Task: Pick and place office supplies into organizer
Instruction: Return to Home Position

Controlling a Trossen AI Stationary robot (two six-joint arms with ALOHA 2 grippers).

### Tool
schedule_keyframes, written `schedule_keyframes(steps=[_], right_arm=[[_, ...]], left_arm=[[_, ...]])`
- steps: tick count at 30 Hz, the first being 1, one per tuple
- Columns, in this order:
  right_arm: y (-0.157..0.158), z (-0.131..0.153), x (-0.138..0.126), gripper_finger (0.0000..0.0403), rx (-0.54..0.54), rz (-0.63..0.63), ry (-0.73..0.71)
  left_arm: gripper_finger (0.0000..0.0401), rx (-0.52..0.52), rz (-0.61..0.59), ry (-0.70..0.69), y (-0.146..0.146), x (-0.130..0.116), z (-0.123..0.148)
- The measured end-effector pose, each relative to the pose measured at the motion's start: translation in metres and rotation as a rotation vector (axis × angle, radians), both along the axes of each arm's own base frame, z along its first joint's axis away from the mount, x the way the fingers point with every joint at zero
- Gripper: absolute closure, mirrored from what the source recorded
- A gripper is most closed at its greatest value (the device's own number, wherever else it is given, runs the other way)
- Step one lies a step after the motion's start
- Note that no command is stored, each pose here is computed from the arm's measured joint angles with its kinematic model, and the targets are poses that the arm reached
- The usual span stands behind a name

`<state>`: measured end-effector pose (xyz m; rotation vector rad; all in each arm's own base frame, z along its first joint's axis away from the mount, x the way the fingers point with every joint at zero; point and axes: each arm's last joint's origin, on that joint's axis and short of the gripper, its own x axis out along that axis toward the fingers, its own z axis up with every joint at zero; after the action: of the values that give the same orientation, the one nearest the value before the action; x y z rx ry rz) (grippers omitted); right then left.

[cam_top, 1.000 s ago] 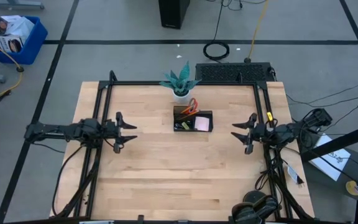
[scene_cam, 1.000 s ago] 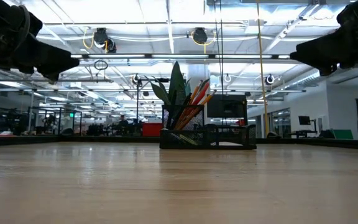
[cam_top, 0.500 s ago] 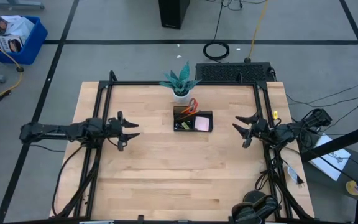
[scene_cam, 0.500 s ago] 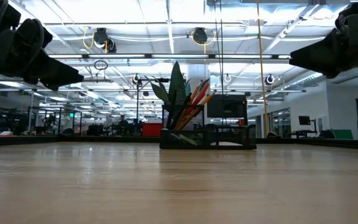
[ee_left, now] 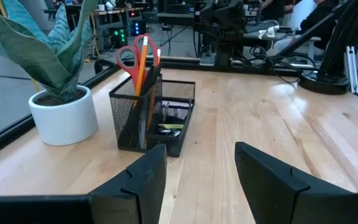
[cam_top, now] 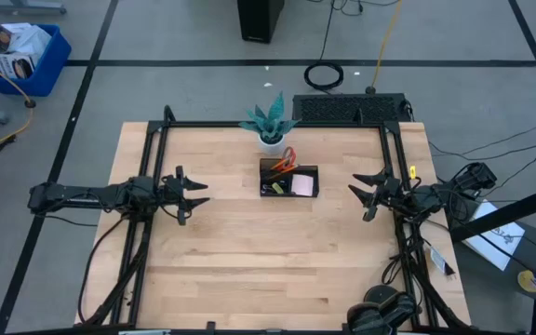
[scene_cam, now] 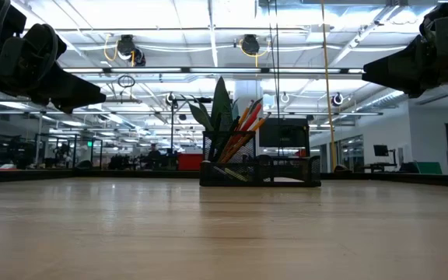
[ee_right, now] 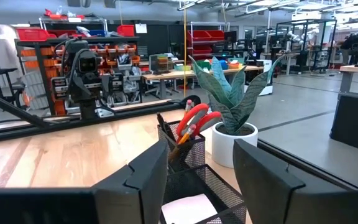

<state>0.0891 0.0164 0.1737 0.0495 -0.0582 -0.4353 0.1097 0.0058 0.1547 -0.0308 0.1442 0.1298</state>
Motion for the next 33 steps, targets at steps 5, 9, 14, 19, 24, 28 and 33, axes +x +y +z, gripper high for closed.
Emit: schedule_keyframes(steps=[5,9,14,19,24,28,33], right_arm=[[0.0000,0.0001,0.0000,0.0231,0.000,0.000,-0.001],[0.0000,0.0001,0.0000,0.0230,0.000,0.000,-0.001],[0.0000,0.0001,0.0000,0.0228,0.000,0.000,-0.001],[0.0000,0.0001,0.0000,0.0231,0.000,0.000,-0.001],[0.0000,0.0001,0.0000,0.0228,0.001,0.000,-0.001],[0.0000,0.0001,0.0000,0.0228,0.001,0.000,-0.001],[0.0000,0.0001,0.0000,0.0233,0.001,0.000,-0.001]], left_arm=[[0.0205,0.000,0.000,-0.002,0.0000,0.0000,0.0002],[0.0205,-0.001,0.000,-0.002,0.0000,0.0000,0.0002],[0.0205,-0.001,0.000,-0.003,0.0000,0.0000,0.0002],[0.0205,-0.001,0.000,-0.003,0.0000,0.0000,0.0003],[0.0205,-0.002,0.000,-0.003,0.0000,0.0001,0.0003],[0.0205,-0.002,-0.001,-0.004,0.0000,0.0000,0.0003],[0.0205,-0.002,-0.001,-0.004,0.0000,0.0001,0.0004]])
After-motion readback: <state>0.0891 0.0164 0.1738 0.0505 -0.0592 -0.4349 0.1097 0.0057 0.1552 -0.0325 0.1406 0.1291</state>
